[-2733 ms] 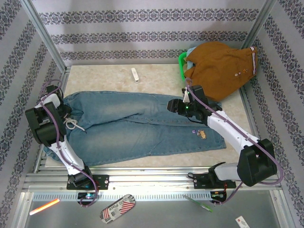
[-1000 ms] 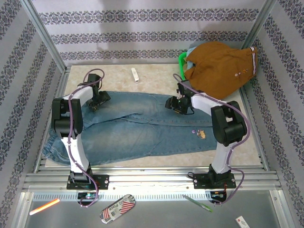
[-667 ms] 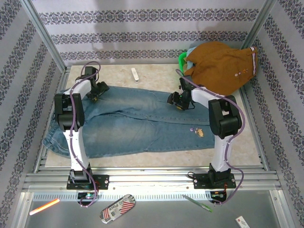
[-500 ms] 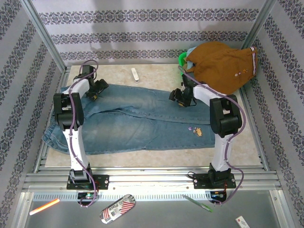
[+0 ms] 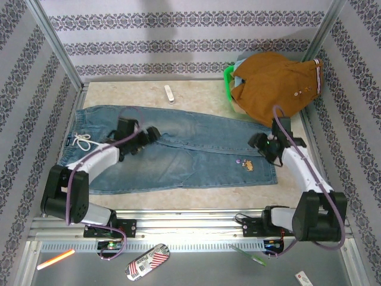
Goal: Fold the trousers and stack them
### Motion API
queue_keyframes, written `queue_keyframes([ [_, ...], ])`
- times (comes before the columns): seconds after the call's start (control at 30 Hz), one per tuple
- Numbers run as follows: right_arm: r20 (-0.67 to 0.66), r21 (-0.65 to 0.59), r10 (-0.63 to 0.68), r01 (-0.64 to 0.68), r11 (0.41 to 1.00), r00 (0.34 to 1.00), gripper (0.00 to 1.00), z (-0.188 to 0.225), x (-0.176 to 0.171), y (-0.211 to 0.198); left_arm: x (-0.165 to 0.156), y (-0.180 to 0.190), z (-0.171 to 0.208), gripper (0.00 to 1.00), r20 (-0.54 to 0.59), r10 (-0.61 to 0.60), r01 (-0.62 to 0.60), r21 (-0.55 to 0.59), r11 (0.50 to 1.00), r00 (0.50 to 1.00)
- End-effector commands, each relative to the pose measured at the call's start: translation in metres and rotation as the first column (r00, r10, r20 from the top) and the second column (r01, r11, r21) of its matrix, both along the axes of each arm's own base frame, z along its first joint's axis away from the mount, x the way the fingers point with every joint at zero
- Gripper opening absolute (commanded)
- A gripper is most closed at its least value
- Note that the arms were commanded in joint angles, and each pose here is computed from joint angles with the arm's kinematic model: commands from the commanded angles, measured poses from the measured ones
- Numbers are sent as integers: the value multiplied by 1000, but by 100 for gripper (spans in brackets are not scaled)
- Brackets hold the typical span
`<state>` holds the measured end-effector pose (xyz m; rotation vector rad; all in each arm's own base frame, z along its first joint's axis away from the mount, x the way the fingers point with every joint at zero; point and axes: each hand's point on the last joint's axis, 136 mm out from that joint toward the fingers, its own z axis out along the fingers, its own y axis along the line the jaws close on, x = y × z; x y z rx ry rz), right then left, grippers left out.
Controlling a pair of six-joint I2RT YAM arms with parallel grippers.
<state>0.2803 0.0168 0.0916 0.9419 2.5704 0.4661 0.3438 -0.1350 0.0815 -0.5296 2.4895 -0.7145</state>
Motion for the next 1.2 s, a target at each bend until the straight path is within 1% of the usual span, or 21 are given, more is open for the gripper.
queue_keyframes([
  [0.0,-130,63,-40,48,997,991,64,-20,-49,11,-43,-39,-24,96,-45,-93,93,-7,996,995],
  [0.03,-140,64,-51,61,996,989,65,-22,-57,12,-55,-49,-27,96,-49,-127,126,-6,992,991],
  [0.13,-203,76,-98,116,990,974,64,-35,-84,14,-80,-51,-32,95,-50,-146,148,37,988,988],
  [0.17,-223,77,-115,135,988,968,67,-39,-92,14,-85,-46,-31,95,-46,-136,139,68,988,990],
  [0.27,-255,74,-148,172,982,955,67,-46,-110,16,-98,-29,-22,94,-14,-117,118,128,985,993],
  [0.3,-258,81,-149,175,981,955,72,-47,-113,18,-102,-24,-20,93,-12,-114,114,144,983,993],
  [0.33,-267,81,-154,181,980,951,74,-48,-118,20,-107,-17,-19,93,-15,-106,107,166,980,994],
  [0.47,-248,45,-185,202,978,951,74,-57,-120,25,-122,-2,-18,93,-7,-92,91,185,978,996],
  [0.57,-253,10,-230,240,971,940,73,-66,-113,19,-123,4,-13,93,11,-84,80,204,976,996],
  [0.6,-249,-2,-243,250,968,938,71,-68,-109,15,-122,4,-9,94,21,-88,82,206,975,996],
  [0.7,-240,-65,-293,286,956,926,49,-73,-102,1,-116,3,2,94,53,-92,79,215,974,994],
  [0.73,-233,-86,-300,288,954,925,40,-73,-100,-4,-114,2,6,95,60,-98,83,218,973,993],
  [0.83,-198,-100,-298,284,954,934,22,-66,-90,-14,-110,2,17,95,84,-103,82,227,971,991],
  [0.87,-186,-99,-296,281,954,937,13,-63,-86,-16,-109,2,19,95,91,-104,81,229,970,990],
  [0.93,-156,-88,-272,261,961,950,2,-54,-79,-16,-107,3,25,95,108,-107,79,233,969,988],
  [0.97,-143,-89,-260,249,964,955,0,-48,-77,-16,-106,3,27,95,114,-108,78,239,968,988],
  [1.07,-88,-58,-225,221,974,970,0,-25,-74,-11,-104,6,33,96,125,-112,76,258,963,986],
  [1.17,10,-40,-211,211,977,977,0,11,-74,-7,-102,6,40,96,141,-119,79,265,961,983],
])
